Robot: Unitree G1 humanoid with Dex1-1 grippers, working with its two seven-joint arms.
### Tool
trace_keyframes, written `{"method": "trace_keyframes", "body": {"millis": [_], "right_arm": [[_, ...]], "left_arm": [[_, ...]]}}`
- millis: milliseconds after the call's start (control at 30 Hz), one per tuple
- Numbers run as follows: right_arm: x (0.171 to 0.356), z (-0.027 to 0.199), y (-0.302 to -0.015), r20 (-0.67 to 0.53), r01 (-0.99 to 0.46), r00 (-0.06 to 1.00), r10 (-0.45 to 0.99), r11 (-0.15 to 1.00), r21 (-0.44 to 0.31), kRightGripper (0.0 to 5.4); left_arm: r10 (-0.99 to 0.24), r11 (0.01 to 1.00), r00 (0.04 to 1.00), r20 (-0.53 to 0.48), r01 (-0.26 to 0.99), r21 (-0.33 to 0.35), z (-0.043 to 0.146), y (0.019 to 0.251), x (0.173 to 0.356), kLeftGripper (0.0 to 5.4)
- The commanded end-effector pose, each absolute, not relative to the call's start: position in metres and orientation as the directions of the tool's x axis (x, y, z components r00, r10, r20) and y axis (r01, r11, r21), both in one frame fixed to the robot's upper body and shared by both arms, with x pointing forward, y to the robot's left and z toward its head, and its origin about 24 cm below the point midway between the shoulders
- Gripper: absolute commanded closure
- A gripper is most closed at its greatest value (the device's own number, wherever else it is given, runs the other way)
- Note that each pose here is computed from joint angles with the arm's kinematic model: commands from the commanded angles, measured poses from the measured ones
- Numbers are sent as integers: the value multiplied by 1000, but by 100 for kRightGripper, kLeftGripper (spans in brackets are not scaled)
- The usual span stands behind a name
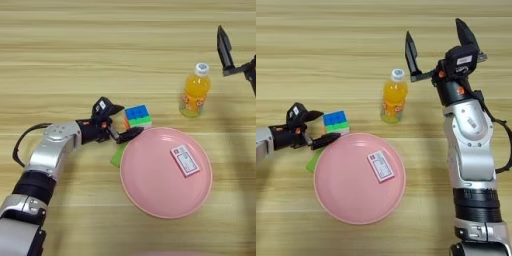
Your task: Move the objects on the table
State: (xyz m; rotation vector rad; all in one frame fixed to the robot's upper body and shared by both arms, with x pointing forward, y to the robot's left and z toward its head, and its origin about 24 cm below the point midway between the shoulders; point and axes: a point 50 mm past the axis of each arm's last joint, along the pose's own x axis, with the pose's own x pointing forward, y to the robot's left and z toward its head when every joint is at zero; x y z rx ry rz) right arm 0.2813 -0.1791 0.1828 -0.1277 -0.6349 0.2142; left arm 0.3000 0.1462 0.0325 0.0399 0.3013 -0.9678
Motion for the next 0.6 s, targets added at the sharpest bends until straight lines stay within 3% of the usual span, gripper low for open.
{"method": "trace_keyframes", "body": {"millis": [33,133,600], "right_arm": [[280,185,-179,579,-165,777,248,967,-193,1],[280,185,-178,578,-166,777,249,967,-193,1],[281,182,-179,574,-168,780,248,967,-189,0]], "left_arm": [[-802,565,528,-279,822,-71,36,144,305,0],[-802,565,529,-277,822,-68,35,144,305,0],[-796,574,542,-269,817,-51,34,143,306,140]]}}
